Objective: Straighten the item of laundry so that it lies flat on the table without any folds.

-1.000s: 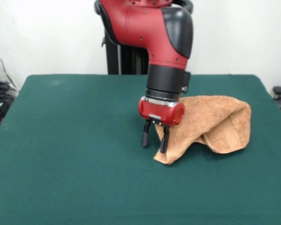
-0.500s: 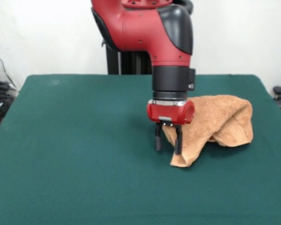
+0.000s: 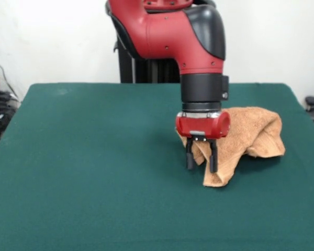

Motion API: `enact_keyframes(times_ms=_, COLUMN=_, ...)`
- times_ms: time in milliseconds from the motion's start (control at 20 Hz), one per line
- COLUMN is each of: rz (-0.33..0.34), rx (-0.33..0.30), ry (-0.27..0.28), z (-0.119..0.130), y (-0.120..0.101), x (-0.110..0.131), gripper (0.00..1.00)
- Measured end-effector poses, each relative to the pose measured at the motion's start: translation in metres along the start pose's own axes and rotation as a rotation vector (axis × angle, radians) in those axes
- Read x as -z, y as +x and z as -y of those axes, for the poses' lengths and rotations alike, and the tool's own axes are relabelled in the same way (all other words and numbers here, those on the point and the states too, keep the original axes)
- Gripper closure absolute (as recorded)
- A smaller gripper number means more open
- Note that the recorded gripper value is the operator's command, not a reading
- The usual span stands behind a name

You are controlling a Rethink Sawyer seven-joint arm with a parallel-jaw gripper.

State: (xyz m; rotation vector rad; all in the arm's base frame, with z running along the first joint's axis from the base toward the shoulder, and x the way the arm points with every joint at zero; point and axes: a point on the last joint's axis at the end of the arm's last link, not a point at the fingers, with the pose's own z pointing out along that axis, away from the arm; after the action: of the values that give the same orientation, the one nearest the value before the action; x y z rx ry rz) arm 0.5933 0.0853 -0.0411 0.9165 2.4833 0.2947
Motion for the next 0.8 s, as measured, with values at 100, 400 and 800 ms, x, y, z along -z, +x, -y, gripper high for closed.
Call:
enact_keyframes(times_ms=100, rz=-0.001, rx=0.0, ry=-0.001, z=-0.001, y=0.0, x=0.0, gripper=0.0)
enact_keyframes(times_ms=400, rz=-0.016, rx=0.002, ry=0.005, z=-0.001, y=0.001, x=0.003, gripper=0.0)
enact_keyframes(times_ms=800, rz=-0.073, rx=0.011, ry=0.017, z=-0.01, y=0.003, x=0.021, gripper=0.0)
